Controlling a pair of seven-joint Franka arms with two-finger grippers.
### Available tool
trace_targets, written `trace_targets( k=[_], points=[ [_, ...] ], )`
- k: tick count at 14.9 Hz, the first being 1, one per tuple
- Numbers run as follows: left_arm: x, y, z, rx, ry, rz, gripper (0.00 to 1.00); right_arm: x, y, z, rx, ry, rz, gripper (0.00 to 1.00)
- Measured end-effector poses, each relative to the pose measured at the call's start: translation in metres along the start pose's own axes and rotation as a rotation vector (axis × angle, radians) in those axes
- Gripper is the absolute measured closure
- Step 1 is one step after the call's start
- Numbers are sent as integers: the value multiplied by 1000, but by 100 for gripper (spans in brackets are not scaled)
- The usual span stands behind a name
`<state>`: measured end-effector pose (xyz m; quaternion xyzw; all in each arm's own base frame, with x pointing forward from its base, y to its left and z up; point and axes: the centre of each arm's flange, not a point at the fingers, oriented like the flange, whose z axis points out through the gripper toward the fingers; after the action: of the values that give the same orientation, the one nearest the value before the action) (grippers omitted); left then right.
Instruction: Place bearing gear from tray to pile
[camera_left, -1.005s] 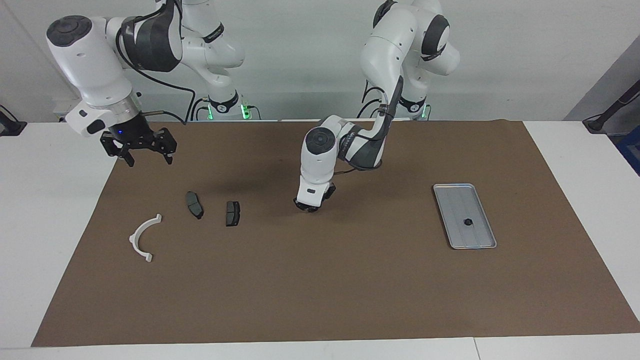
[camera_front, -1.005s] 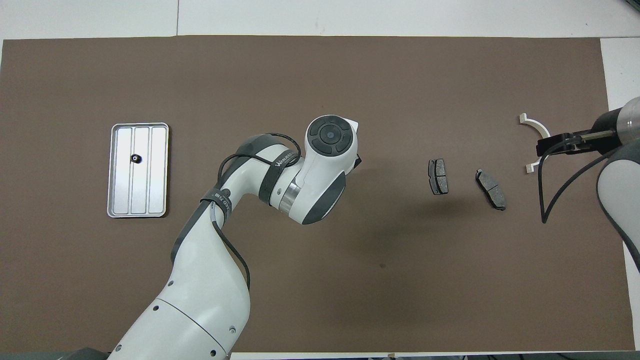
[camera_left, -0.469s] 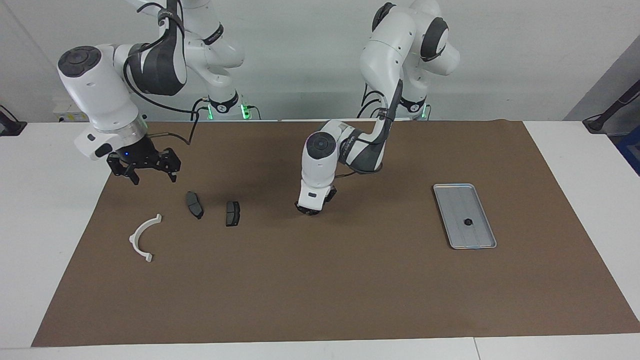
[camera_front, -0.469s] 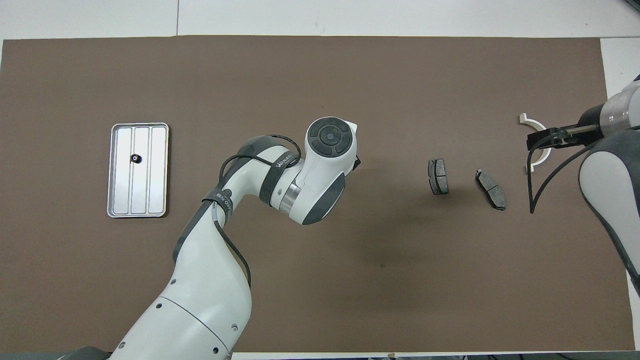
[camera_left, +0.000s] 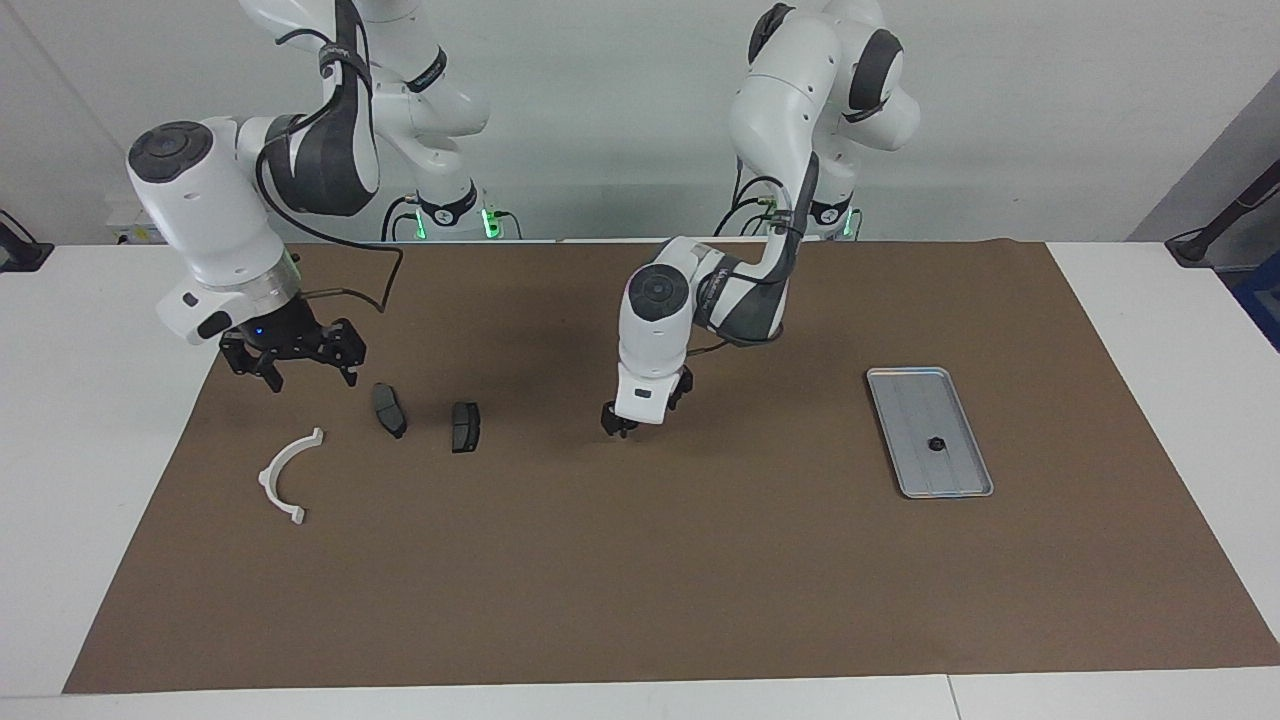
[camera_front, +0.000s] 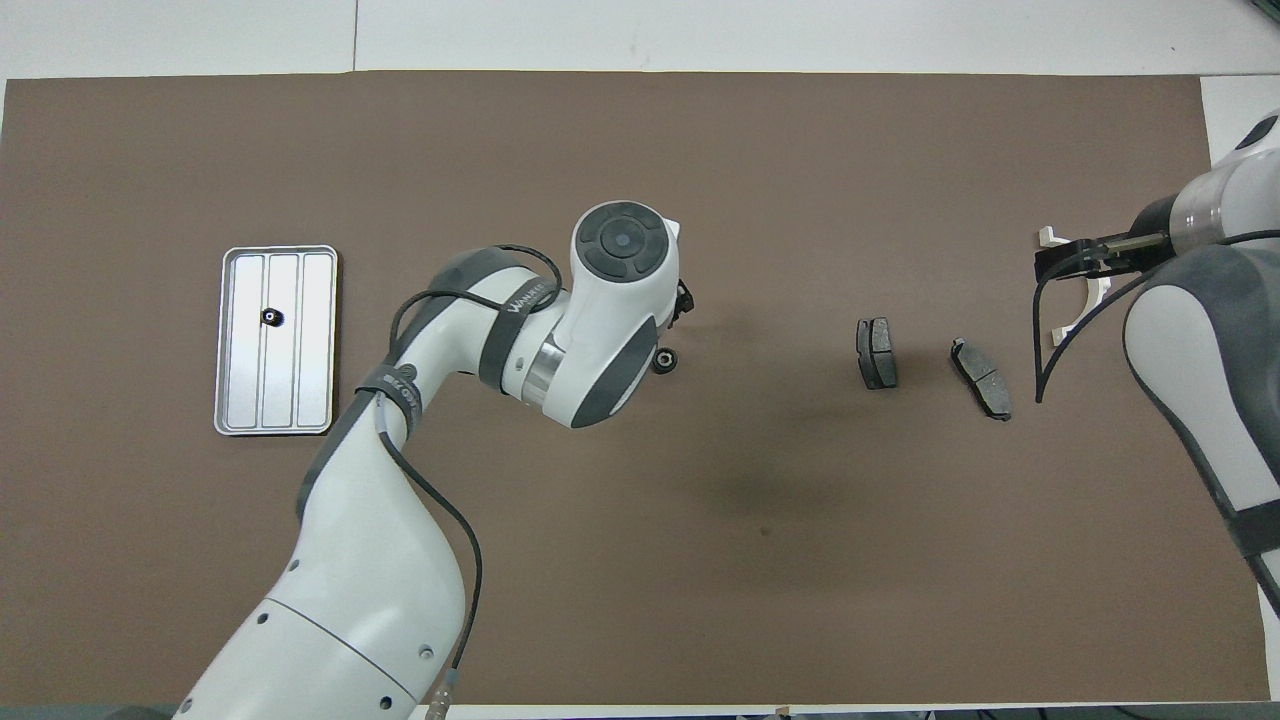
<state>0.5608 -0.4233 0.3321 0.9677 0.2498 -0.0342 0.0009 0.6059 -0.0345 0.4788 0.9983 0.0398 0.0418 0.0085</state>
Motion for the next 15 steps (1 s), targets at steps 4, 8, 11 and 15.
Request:
trace_targets(
  k=[4, 8, 11, 15],
  points=[
    [79, -87, -43, 31, -43, 32, 0, 41, -53, 25, 16, -2, 26, 0],
    [155, -201, -43, 31, -97, 173, 0, 53, -184, 54, 31, -33, 79, 1],
    [193, -255, -42, 12, -109, 260, 0, 36, -277, 64, 9, -36, 111, 0],
    [225, -304, -28, -12, -78, 319, 13, 19, -342, 88, 8, -34, 140, 0]
  ],
)
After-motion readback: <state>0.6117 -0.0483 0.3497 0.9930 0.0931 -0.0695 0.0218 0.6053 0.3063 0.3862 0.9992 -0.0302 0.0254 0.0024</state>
